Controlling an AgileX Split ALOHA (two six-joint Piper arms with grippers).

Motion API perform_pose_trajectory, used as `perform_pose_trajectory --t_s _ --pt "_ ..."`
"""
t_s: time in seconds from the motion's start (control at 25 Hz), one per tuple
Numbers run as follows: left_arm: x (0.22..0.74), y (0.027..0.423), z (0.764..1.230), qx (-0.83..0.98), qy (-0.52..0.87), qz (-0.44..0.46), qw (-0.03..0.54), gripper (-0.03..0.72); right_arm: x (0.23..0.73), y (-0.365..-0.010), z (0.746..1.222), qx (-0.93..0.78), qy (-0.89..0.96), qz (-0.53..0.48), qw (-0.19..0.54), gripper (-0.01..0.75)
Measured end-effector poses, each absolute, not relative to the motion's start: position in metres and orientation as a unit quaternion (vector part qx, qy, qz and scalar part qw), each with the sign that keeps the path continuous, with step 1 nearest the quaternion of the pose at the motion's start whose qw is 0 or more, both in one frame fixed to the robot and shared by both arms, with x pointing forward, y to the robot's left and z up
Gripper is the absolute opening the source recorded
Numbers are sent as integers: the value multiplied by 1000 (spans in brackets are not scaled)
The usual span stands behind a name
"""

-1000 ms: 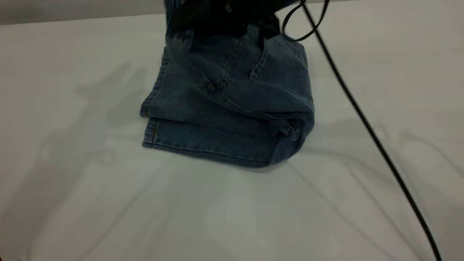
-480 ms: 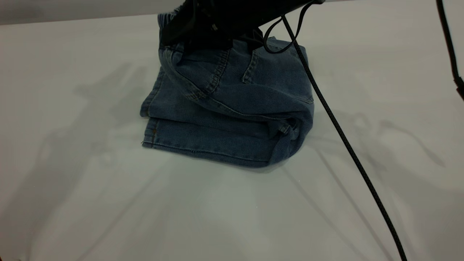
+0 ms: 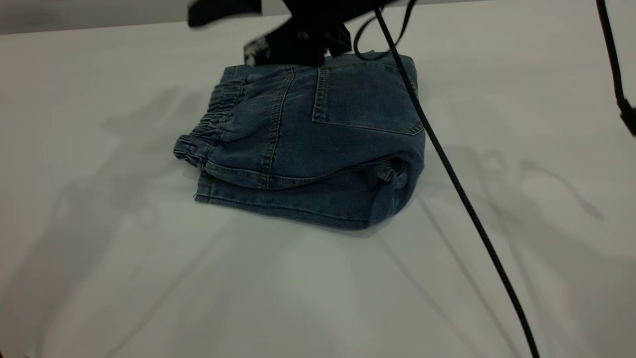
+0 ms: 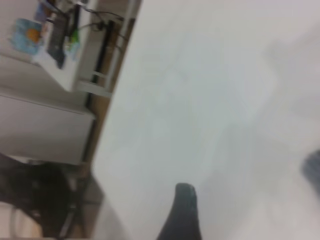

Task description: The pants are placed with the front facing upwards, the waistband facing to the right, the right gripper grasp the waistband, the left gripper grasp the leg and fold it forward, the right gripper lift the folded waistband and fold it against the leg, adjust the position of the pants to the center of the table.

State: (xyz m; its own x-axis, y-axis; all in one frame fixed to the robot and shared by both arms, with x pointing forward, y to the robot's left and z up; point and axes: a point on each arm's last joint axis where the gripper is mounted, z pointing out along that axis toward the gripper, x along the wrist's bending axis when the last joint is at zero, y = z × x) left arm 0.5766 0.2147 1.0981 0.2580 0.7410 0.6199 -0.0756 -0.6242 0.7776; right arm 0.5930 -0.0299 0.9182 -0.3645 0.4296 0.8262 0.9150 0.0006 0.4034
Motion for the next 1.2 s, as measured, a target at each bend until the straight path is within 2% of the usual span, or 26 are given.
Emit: perform_pose_trajectory --t_s 0.36,0.56,0.8,1.04,1.2 --pt "572 216 1106 696 233 570 369 321 615 -25 939 -607 -611 -443 247 528" --pt "570 216 1111 689 231 577 373 321 622 -28 947 -643 -638 -365 215 528" --pt "566 218 1120 676 227 588 381 321 624 -43 920 -723 -635 -219 160 528" --pt "558 219 1130 670 226 593 385 321 646 -44 897 -767 -611 -158 114 528" --pt "554 220 1135 666 224 596 388 321 656 -37 881 -804 -565 -138 125 528"
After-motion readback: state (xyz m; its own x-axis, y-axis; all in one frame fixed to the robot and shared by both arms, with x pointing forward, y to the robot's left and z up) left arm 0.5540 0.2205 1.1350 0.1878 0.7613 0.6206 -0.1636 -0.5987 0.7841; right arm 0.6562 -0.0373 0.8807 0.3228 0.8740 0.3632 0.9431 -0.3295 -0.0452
